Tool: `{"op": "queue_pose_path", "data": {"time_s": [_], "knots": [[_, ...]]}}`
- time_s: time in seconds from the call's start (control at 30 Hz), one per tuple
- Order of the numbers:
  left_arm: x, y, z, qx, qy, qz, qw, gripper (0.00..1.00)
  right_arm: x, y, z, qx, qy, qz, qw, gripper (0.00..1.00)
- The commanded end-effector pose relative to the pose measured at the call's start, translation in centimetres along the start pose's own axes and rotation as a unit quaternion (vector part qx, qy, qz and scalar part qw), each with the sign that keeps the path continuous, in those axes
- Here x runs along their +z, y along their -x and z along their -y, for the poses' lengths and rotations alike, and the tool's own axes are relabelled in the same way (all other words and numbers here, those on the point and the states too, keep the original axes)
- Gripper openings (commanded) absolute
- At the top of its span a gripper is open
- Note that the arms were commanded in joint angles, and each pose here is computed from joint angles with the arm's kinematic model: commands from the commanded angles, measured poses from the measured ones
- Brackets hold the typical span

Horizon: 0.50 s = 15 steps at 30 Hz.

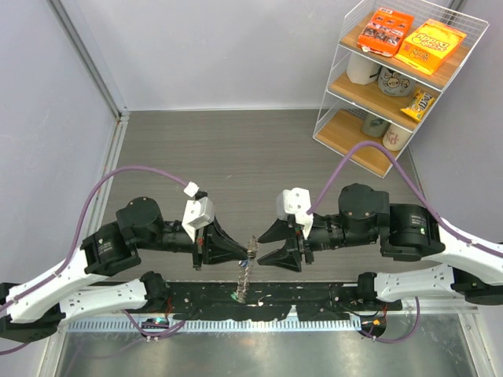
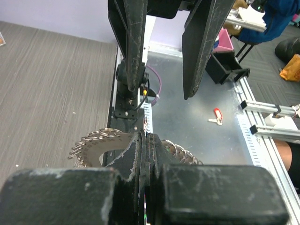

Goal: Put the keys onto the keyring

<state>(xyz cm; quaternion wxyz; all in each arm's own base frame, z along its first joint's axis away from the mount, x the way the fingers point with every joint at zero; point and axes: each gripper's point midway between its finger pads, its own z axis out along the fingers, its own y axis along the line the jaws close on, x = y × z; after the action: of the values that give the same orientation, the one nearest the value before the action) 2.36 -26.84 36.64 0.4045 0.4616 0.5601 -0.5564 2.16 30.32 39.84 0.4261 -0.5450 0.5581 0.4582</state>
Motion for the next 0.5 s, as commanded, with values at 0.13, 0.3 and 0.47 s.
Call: {"op": "queue_pose_path", "data": {"time_s": [0.13,0.3,0.47], "knots": [[-1.3,2.0,1.1,0.030,-0.006,0.011,0.999,0.00,1.7,1.0,0.5,-0.004,-0.004,0.013,1.000,0.47],[-1.5,2.0,1.3,0.032,-0.009,0.009,0.999,0.00,2.7,0.0,0.6,-0.004,0.002,-0.007,1.000,0.46],[-1.7,2.2,1.4,0.034,-0.007,0.010,0.999,0.00,3.4,-0.6,0.3,-0.001,0.015,-0.021,1.000,0.41]]}}
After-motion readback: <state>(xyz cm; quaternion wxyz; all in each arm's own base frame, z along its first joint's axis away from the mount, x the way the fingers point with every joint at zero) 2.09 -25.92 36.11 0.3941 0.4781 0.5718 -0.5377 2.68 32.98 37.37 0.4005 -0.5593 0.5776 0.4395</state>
